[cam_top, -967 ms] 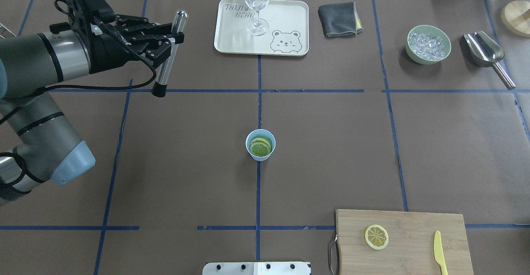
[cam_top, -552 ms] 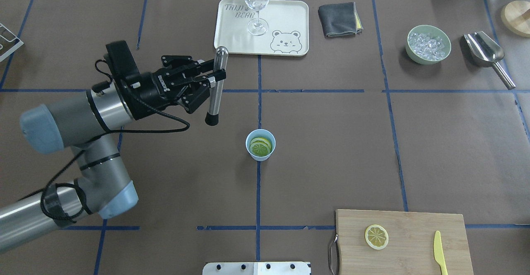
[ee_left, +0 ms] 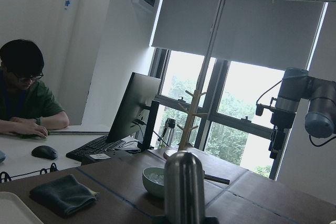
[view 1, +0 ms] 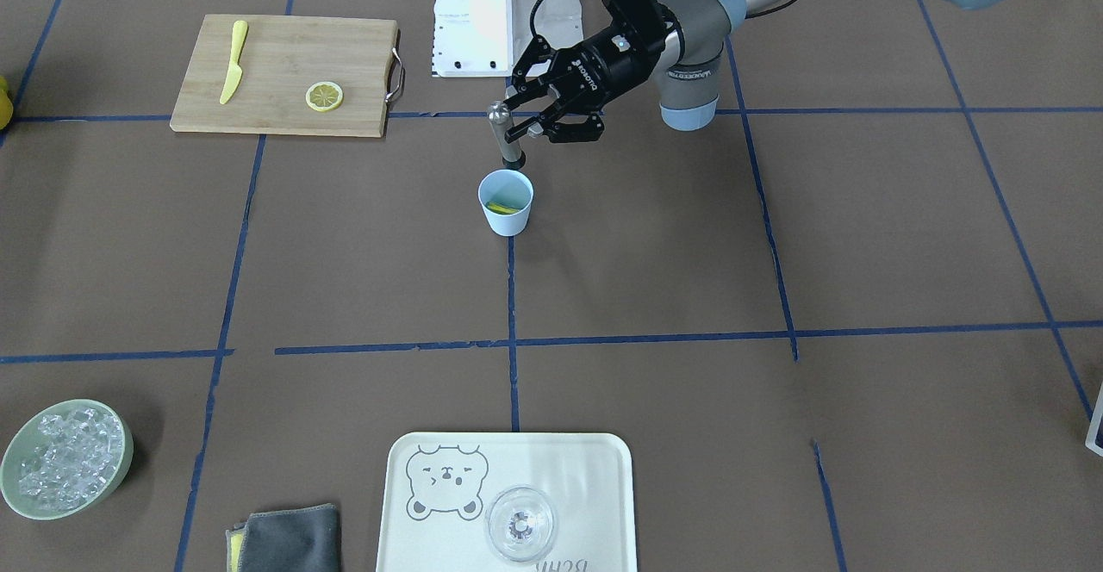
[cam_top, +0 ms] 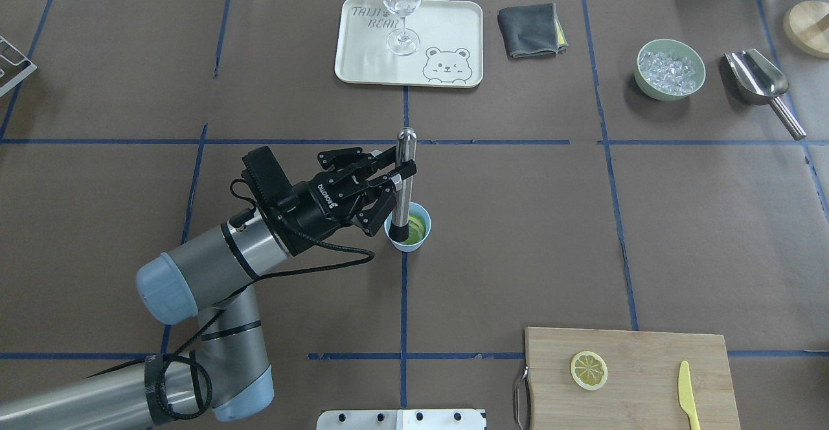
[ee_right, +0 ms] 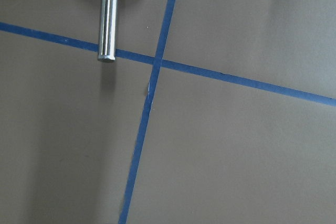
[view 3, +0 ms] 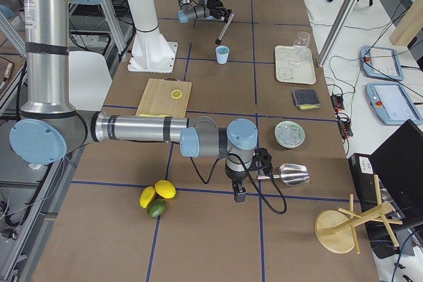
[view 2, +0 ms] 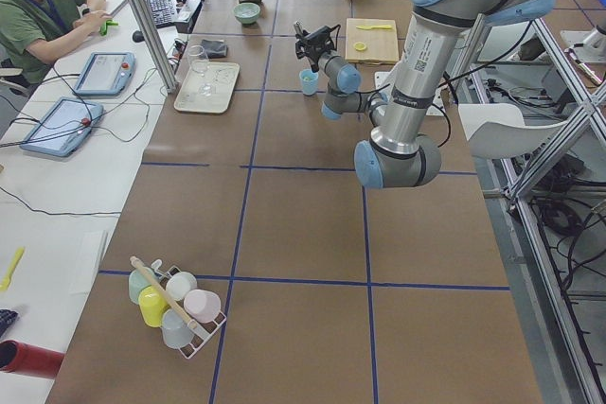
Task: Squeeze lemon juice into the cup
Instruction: 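Press the muddler down into the cup onto the lemon slice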
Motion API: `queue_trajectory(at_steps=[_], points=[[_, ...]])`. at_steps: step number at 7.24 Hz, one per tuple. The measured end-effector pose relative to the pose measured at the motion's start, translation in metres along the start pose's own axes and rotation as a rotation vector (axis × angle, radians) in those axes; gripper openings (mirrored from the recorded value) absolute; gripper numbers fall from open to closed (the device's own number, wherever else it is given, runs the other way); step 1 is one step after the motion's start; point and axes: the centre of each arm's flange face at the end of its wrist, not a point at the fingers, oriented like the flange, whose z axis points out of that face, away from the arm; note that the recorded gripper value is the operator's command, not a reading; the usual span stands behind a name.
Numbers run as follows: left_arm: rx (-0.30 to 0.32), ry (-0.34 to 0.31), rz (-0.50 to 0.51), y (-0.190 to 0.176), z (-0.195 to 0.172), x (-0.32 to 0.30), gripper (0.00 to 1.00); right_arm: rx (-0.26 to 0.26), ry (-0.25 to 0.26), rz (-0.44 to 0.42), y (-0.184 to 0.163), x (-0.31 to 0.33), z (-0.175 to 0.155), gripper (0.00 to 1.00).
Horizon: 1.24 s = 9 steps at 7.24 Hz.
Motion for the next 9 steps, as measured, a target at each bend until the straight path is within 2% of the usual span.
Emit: queue_trajectory(at_steps=[3, 9], points=[[-0.002, -0.052, 0.073, 0.012, 0.020, 0.000, 0.00, 0.002, 0.001, 0.006, 0.002, 0.003, -0.001, 1.00], [-0.109, -0.111, 0.116, 0.077, 0.017, -0.007, 0.00, -0.002, 0.001, 0.014, 0.007, 0.006, 0.001, 1.00]])
